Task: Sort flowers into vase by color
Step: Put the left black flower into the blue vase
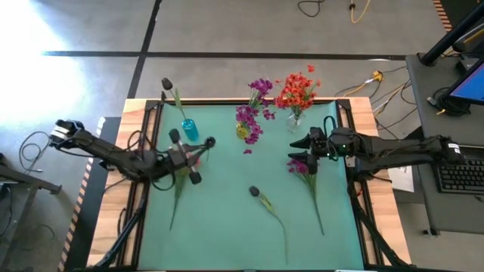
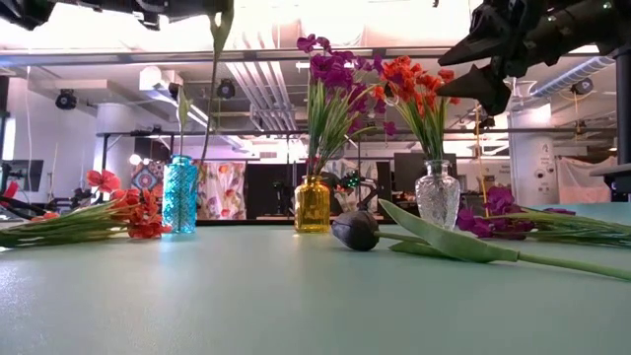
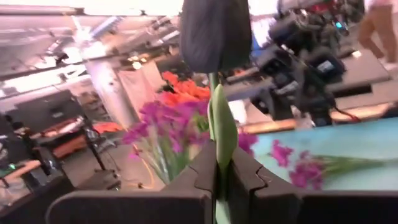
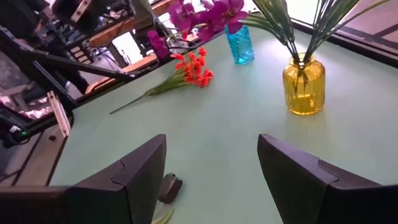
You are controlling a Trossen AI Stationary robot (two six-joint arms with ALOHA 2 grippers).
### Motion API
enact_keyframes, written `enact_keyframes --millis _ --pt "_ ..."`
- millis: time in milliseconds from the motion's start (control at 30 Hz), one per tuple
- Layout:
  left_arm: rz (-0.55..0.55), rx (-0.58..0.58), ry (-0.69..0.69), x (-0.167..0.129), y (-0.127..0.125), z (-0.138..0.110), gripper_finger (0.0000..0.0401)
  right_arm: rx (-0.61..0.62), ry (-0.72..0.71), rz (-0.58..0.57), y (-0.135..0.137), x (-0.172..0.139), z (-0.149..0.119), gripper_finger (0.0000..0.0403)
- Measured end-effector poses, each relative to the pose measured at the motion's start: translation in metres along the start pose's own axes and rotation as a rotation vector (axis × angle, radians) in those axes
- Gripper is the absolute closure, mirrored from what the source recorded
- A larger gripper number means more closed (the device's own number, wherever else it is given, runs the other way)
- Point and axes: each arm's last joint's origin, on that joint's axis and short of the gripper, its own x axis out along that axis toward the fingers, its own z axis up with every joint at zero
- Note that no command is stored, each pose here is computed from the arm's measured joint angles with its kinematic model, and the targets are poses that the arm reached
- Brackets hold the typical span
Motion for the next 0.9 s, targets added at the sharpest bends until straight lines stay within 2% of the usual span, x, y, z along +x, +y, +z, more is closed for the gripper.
enact_keyframes --millis 133,300,600,900 --pt "0.073 -0.071 -0.07 -0.002 0.017 0.002 0.0401 -0.005 -0.001 -0.018 0.001 0.004 -0.002 0.0158" --pt "-0.042 -0.136 -0.191 0.001 0.034 -0.001 0.0401 -0.006 -0.02 -0.011 0.001 0.012 -0.001 0.0158" --pt "0.01 -0.08 -0.152 0.011 0.071 -0.015 0.0401 -0.012 -0.021 -0.011 0.001 0.026 -0.003 0.0158" --pt "0.207 -0.068 -0.167 0.004 0.112 -0.016 0.0401 -0.005 -0.017 -0.013 0.0 0.031 -0.003 0.0158"
